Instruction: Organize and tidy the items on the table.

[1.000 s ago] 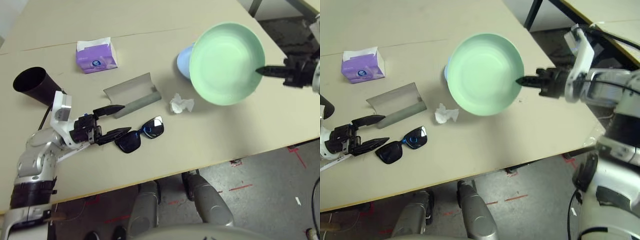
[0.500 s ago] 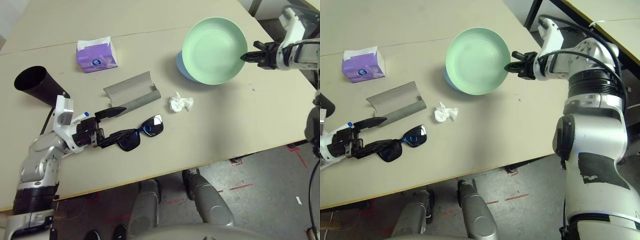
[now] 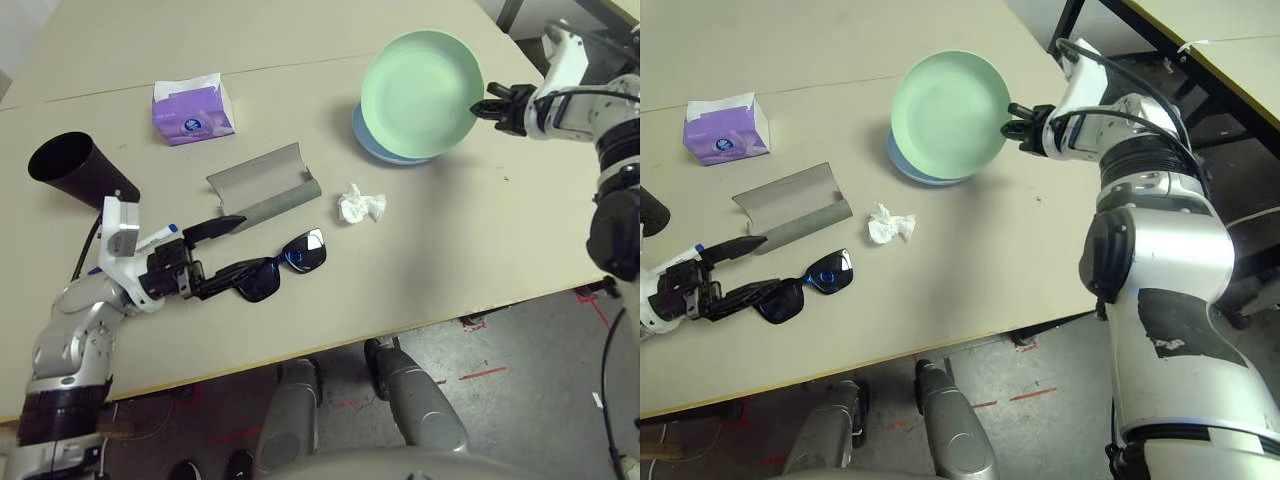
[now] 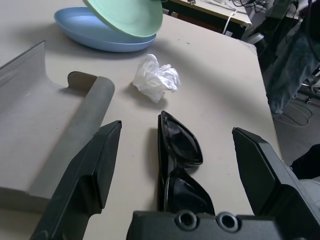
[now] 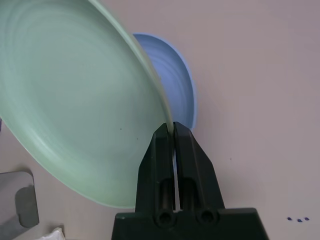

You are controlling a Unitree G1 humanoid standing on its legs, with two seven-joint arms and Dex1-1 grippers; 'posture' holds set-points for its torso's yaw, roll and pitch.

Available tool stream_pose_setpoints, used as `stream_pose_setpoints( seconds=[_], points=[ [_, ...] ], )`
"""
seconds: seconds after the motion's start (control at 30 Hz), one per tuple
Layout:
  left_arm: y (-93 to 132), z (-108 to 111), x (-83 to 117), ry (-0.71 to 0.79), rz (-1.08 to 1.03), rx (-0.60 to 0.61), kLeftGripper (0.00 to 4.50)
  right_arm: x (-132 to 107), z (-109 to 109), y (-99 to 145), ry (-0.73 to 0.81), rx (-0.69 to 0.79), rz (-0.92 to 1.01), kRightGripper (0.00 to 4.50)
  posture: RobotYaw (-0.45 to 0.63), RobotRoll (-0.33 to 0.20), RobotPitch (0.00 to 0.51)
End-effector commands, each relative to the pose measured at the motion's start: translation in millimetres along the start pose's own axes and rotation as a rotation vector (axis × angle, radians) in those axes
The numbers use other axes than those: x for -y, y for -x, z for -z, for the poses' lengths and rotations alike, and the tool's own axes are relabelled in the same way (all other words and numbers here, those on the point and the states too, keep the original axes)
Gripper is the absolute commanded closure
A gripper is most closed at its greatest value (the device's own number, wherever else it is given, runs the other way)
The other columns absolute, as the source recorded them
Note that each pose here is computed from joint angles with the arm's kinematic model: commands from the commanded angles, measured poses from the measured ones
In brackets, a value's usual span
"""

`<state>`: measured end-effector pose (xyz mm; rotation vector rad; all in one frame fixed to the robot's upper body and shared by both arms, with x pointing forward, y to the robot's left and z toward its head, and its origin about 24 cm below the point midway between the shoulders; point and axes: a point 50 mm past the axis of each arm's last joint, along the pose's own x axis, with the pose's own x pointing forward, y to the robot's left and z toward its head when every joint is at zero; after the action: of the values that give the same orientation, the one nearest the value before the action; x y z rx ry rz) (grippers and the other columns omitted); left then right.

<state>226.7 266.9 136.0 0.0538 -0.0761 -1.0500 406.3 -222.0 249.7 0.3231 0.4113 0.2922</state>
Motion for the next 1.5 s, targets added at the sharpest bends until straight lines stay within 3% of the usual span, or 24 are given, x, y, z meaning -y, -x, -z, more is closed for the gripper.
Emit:
stream_pose_setpoints(
  seconds=[0.03, 0.13, 0.23, 0.57, 0.6, 0.77, 0.9, 1.0, 1.1, 1.2, 1.33, 1.5],
  points=[
    [1.6, 1.7, 3.4, 0.011, -0.004, 0.000, 0.00, -3.6, -4.8, 0.8, 0.005, 0.012, -0.003, 4.47, -0.11, 0.000, 0.261],
    [1.5, 2.8, 4.0, 0.014, -0.006, 0.000, 0.00, -2.8, -3.9, 1.1, 0.007, 0.003, -0.001, 4.47, -0.11, 0.000, 0.261],
    [0.6, 4.2, 4.7, 0.017, -0.008, 0.002, 0.00, -0.4, -2.8, 1.8, 0.015, -0.006, 0.010, 3.80, -0.12, 0.000, 0.260],
    [-4.0, 8.4, 5.6, 0.031, -0.001, 0.010, 0.00, 3.7, -4.6, 5.1, 0.013, 0.001, 0.019, 0.24, -0.14, 0.000, 0.267],
    [-4.4, 8.5, 5.2, 0.031, 0.000, 0.010, 0.00, 4.1, -6.8, 7.0, 0.014, 0.009, 0.014, 0.05, -0.14, 0.000, 0.270],
    [0.4, 2.9, -3.2, 0.010, -0.029, 0.010, 0.00, 8.0, -22.8, 28.6, 0.178, 0.019, -0.072, 0.05, -0.13, 0.000, 0.280],
    [9.4, -3.3, -10.3, -0.009, -0.066, 0.004, 0.00, 18.1, -24.4, 80.5, 0.415, 0.065, -0.148, 0.05, -0.14, 0.000, 0.284],
    [15.2, -3.7, -11.9, -0.012, -0.085, -0.005, 0.00, 16.8, 6.5, 119.4, 0.602, 0.029, -0.160, 0.05, -0.17, 0.000, 0.286],
    [17.5, -2.9, -11.9, -0.011, -0.091, -0.009, 0.00, 11.8, 34.8, 134.0, 0.679, -0.011, -0.167, 0.05, -0.18, 0.000, 0.285],
    [20.0, -2.1, -11.8, -0.019, -0.110, -0.015, 0.00, 8.3, 78.6, 137.4, 0.737, -0.047, -0.194, 0.05, -0.19, 0.000, 0.282],
    [30.0, -5.4, -13.6, -0.066, -0.192, -0.028, 0.00, -4.3, 128.3, 121.7, 0.832, -0.012, -0.276, 0.05, -0.19, 0.000, 0.277],
    [46.6, -11.6, -12.3, -0.133, -0.322, -0.038, 0.00, -27.8, 148.4, 97.0, 0.909, 0.084, -0.418, 0.05, -0.16, 0.000, 0.266]
  ],
)
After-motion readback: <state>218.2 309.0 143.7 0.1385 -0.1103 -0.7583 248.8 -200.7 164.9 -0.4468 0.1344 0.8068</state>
